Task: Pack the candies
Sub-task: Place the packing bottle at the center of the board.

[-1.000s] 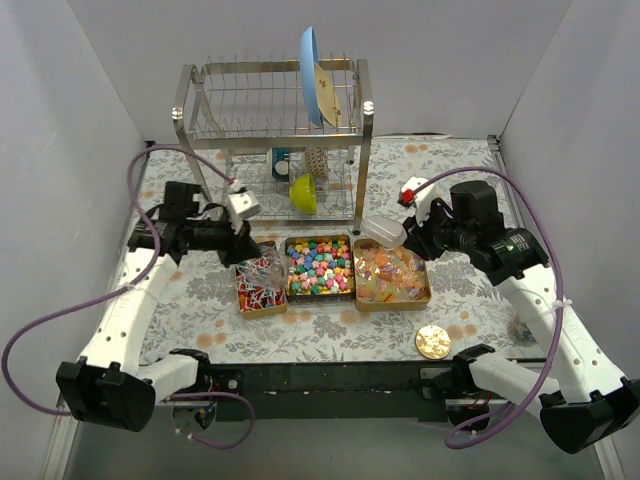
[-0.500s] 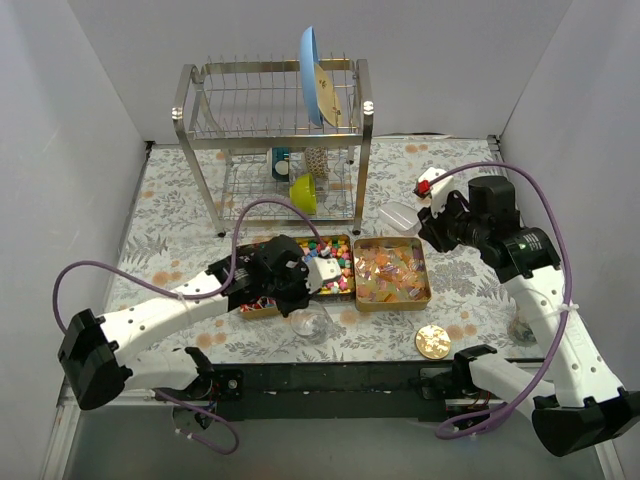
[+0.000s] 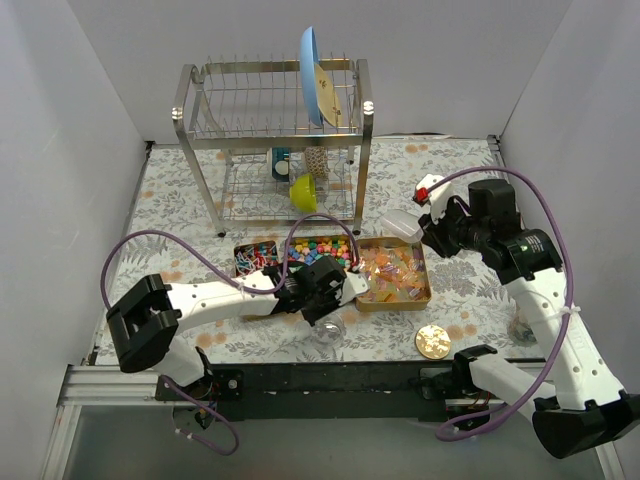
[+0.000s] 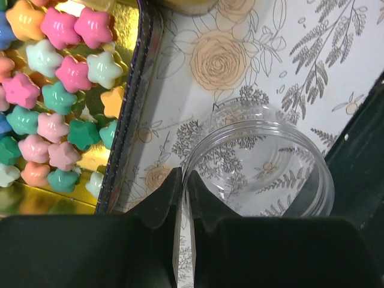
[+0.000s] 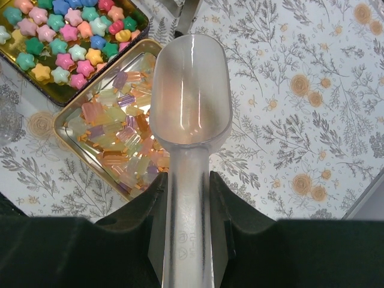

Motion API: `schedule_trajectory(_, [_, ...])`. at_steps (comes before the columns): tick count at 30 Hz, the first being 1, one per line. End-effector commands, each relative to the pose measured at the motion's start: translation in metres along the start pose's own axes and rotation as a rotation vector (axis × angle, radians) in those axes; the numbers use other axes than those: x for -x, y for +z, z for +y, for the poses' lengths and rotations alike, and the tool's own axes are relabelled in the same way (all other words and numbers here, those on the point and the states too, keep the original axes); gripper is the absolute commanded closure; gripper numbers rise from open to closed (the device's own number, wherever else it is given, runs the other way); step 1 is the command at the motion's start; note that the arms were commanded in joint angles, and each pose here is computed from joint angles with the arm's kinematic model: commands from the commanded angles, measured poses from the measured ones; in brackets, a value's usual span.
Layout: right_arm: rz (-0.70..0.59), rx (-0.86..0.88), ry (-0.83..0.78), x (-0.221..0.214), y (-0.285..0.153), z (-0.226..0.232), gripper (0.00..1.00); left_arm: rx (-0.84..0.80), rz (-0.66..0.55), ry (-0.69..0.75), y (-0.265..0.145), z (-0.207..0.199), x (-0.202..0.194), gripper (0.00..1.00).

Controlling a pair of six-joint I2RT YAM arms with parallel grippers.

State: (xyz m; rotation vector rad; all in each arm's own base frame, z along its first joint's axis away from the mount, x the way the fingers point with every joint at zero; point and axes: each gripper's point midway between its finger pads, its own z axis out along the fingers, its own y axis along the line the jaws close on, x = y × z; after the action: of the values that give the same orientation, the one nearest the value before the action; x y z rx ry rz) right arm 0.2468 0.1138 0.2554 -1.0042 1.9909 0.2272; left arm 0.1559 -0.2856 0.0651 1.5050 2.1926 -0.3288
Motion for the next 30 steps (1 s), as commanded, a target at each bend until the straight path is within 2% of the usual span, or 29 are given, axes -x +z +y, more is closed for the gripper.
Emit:
schedule_trajectory(1, [-0.017, 0.018, -0.034, 0.008, -0.009, 0.002, 0.99, 0.035, -0.095, -0.026, -0.001, 0.003, 0.033, 1.00])
schedule_trajectory(3, [-0.015, 0.026, -0.041, 0.006, -0.009, 0.004, 0.99, 0.031, -0.099, -0.023, 0.000, 0.003, 0.035, 0.97])
schedule_trajectory(4, [-0.017, 0.027, -0.043, 0.005, -0.009, 0.004, 0.99, 0.029, -0.100, -0.020, -0.001, 0.003, 0.035, 0.89])
schedule_trajectory(5, [-0.015, 0.028, -0.045, 0.005, -0.008, 0.004, 0.99, 0.027, -0.105, -0.017, -0.002, 0.002, 0.038, 0.70])
schedule_trajectory(8, [-0.008, 0.031, -0.046, 0.005, -0.006, 0.003, 0.99, 0.017, -0.129, 0.008, -0.018, 0.002, 0.049, 0.52])
schedule_trajectory(12, [-0.007, 0.040, -0.085, 0.015, -0.007, -0.002, 0.99, 0.079, -0.216, 0.000, -0.046, 0.024, 0.072, 0.44])
schedule_trajectory(15, [0.035, 0.108, -0.154, 0.015, -0.009, 0.002, 0.99, 0.094, -0.312, -0.071, -0.069, 0.046, 0.092, 0.42])
schedule_trajectory(16, [0.069, 0.164, -0.219, 0.008, -0.011, 0.008, 0.99, 0.033, -0.336, -0.073, -0.072, 0.038, 0.098, 0.43])
schedule_trajectory(18, [0.119, 0.213, -0.280, 0.002, -0.006, 0.007, 0.99, 0.064, -0.370, -0.139, -0.073, 0.050, 0.103, 0.44])
schedule_trajectory(19, [0.126, 0.221, -0.363, 0.004, -0.008, 0.002, 0.99, 0.077, -0.384, -0.166, -0.074, 0.055, 0.103, 0.45])
schedule_trajectory(20, [0.182, 0.269, -0.383, -0.007, -0.006, 0.005, 0.99, 0.074, -0.403, -0.193, -0.073, 0.059, 0.104, 0.47])
schedule_trajectory(23, [0.279, 0.350, -0.473, -0.018, -0.004, 0.000, 0.99, 0.060, -0.381, -0.307, -0.060, 0.074, 0.089, 0.54])
schedule_trajectory(25, [0.328, 0.331, -0.505, -0.022, 0.001, -0.011, 0.99, 0.061, -0.380, -0.396, -0.058, 0.090, 0.084, 0.57])
schedule_trajectory(30, [0.423, 0.361, -0.739, -0.037, 0.010, -0.025, 0.99, 0.059, -0.405, -0.426, -0.063, 0.105, 0.086, 0.57])
